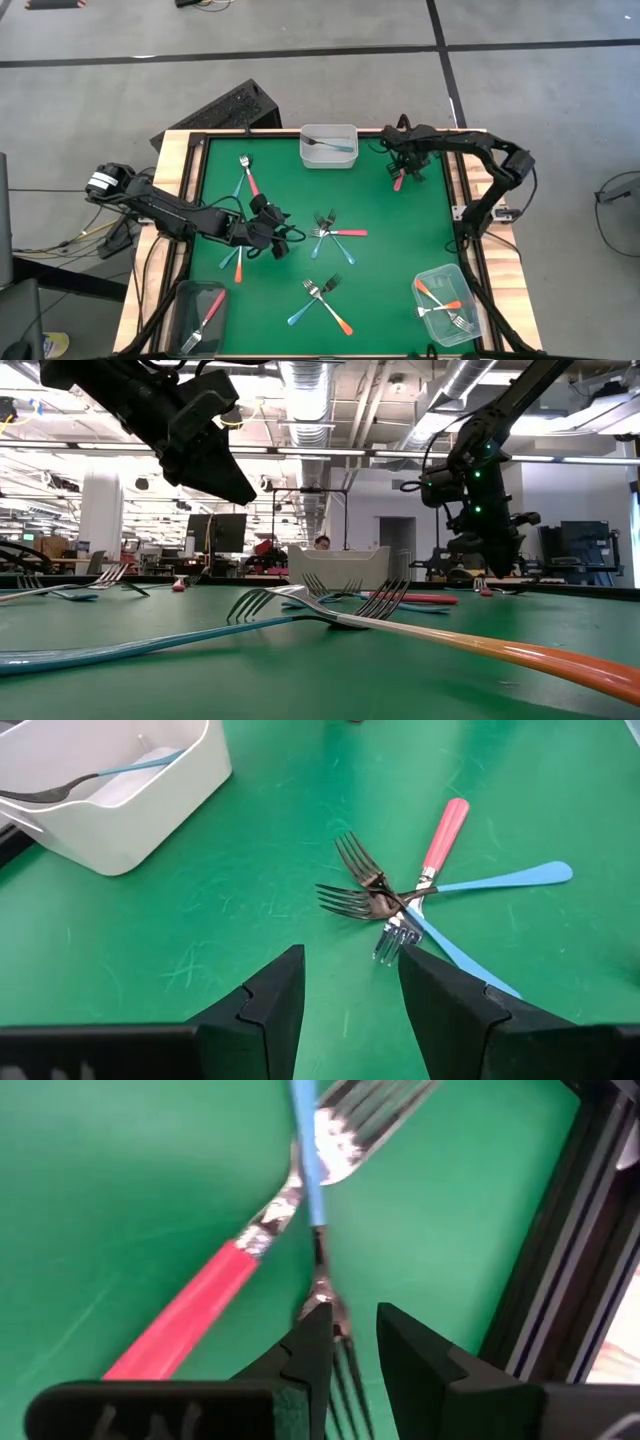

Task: Sort silverware by color (type)
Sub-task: Put the blue fork into the white bin

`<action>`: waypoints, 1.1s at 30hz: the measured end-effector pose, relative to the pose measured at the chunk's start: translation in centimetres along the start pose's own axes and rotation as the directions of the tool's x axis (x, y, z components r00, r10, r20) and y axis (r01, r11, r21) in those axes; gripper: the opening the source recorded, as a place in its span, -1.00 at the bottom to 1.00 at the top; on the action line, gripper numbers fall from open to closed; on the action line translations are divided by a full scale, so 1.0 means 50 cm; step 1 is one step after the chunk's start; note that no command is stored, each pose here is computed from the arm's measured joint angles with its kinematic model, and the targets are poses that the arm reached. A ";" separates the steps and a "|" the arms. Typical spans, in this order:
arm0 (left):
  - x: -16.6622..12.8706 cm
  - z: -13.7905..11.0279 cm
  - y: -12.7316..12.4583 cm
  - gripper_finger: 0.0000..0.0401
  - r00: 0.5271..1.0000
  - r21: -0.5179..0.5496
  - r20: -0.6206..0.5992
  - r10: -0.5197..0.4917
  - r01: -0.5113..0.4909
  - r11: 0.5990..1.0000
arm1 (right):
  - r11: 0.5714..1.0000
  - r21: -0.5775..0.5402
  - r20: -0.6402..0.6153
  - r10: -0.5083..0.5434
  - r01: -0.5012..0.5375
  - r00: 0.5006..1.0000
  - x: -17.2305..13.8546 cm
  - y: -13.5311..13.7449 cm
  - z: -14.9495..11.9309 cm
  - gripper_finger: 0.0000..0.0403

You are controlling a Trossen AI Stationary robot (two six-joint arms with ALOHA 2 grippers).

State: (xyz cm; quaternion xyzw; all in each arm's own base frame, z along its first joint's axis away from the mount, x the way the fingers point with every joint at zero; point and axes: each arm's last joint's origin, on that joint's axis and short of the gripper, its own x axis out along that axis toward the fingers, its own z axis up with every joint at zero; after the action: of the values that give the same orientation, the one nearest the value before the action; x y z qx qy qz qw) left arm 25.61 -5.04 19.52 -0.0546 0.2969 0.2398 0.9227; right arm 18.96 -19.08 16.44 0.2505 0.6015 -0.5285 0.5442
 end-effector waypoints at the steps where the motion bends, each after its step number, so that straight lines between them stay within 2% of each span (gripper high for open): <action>1: 0.000 0.000 0.000 -0.25 1.000 0.002 0.001 0.001 -0.001 1.000 | 1.000 0.006 -0.005 -0.001 0.001 1.000 0.002 -0.005 0.002 -0.47; 14: 0.003 -0.013 0.005 -0.25 1.000 0.016 -0.006 0.022 -0.022 1.000 | 0.997 -0.040 0.010 0.072 -0.071 0.997 0.015 -0.008 0.020 -0.45; 23: 0.005 -0.024 0.009 -0.25 0.999 -0.014 -0.019 0.032 -0.032 0.999 | 0.995 -0.076 -0.060 0.064 -0.068 0.996 0.069 0.007 0.034 -0.16; 26: 0.005 -0.024 0.009 -0.25 0.999 -0.014 -0.018 0.032 -0.032 0.999 | 0.995 -0.088 -0.073 0.046 -0.052 0.996 0.077 0.010 0.034 -0.14; 29: 0.005 -0.024 0.009 -0.25 0.999 -0.014 -0.019 0.030 -0.030 0.999 | 0.990 -0.128 -0.081 0.056 -0.066 0.995 0.078 0.010 0.032 -0.26; 33: 0.005 -0.023 0.009 -0.25 0.999 -0.016 -0.018 0.029 -0.029 0.999 | 0.972 -0.197 -0.115 0.104 -0.126 0.988 0.074 0.002 0.028 -0.61</action>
State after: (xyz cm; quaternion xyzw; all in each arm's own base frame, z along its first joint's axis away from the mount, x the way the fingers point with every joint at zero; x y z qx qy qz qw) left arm 24.98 -4.84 18.43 -0.0599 0.3037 0.2550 0.9161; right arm 18.57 -21.35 13.22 0.2551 0.6645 -0.4179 0.5646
